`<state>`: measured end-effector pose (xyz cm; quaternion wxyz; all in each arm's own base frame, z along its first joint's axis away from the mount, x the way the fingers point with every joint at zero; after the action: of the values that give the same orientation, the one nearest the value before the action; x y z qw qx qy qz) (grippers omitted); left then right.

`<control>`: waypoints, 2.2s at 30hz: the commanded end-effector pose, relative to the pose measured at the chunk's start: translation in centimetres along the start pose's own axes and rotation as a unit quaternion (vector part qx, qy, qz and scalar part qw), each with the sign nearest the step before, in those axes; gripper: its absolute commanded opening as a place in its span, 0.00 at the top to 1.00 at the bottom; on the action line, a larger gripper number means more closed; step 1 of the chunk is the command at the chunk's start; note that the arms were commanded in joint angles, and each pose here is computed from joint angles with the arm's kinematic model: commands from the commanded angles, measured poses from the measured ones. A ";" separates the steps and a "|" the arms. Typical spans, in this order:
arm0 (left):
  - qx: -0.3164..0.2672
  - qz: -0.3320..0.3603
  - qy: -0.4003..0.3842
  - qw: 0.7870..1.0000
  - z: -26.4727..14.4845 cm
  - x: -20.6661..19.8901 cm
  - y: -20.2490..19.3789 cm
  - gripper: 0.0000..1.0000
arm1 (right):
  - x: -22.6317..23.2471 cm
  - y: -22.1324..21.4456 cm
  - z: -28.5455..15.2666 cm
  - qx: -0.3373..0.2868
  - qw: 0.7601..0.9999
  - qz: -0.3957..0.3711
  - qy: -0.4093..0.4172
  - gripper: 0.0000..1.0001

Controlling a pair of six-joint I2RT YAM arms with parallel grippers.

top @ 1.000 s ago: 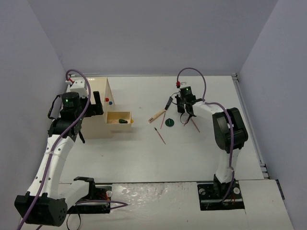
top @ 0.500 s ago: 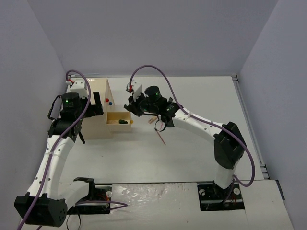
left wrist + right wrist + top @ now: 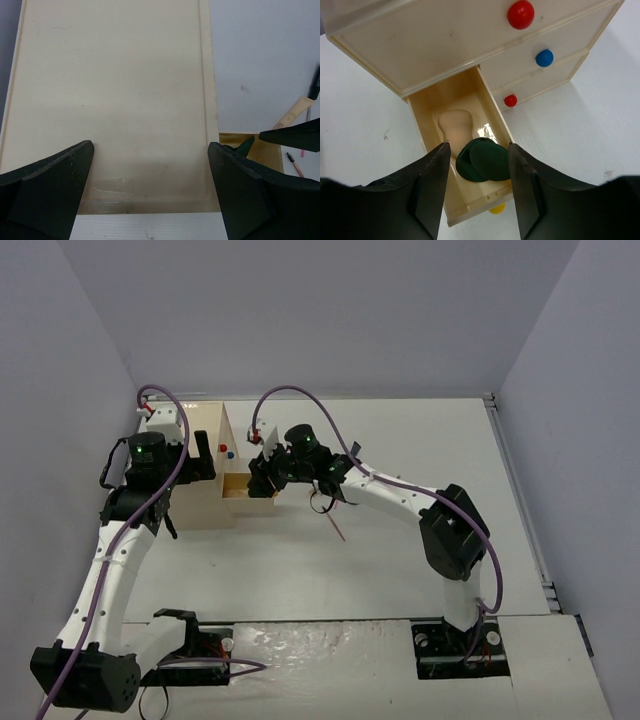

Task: Organize the makeup

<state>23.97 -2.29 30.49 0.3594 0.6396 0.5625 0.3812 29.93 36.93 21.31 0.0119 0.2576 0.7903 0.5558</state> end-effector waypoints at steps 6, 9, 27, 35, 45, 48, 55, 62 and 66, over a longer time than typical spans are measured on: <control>-0.021 -0.007 0.005 1.000 -0.5 0.3 1.5 0.03 | 1.6 5.5 -4.9 -0.100 0.992 -0.040 -0.059 0.50; -0.022 -0.007 0.006 1.000 -0.6 0.3 1.5 0.03 | -0.8 4.5 -7.8 -0.111 0.977 -0.001 -0.184 0.49; -0.017 -0.007 0.005 1.000 -0.3 0.3 1.4 0.03 | -11.2 -11.2 -12.7 -0.015 0.890 0.249 -0.382 0.50; -0.014 -0.007 0.004 1.000 -0.2 0.2 1.3 0.03 | -12.9 -14.0 -11.0 0.007 0.878 0.269 -0.397 0.53; -0.015 -0.007 0.004 1.000 -0.2 0.3 1.4 0.03 | -13.0 -15.1 -11.2 0.031 0.870 0.269 -0.412 0.89; -0.015 -0.007 0.002 1.000 -0.2 0.2 1.4 0.03 | -12.8 -14.1 -11.7 0.024 0.874 0.254 -0.413 1.00; -0.016 -0.007 0.002 1.000 -0.2 0.2 1.4 0.03 | -9.0 -7.7 -12.6 -0.029 0.921 0.157 -0.357 1.00; -0.015 -0.007 0.002 1.000 -0.1 0.2 1.4 0.03 | -3.2 0.2 -10.7 -0.085 0.968 0.019 -0.237 1.00; -0.015 -0.008 0.003 1.000 -0.1 0.2 1.3 0.03 | -0.7 3.6 -8.5 -0.116 0.982 -0.023 -0.148 0.98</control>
<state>24.09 -2.30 30.46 0.3587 0.6401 0.5624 0.3812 29.33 26.84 22.15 0.1839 0.4266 0.7233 0.5109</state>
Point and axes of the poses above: each gripper's point midway between its finger pads, its own z axis out along the fingers, its own x axis along the line the jaws close on, y = z × x, the point moved 10 cm from there along -z, back along the fingers, and after that the axes turned 11 degrees about z, right-handed, at the moved point
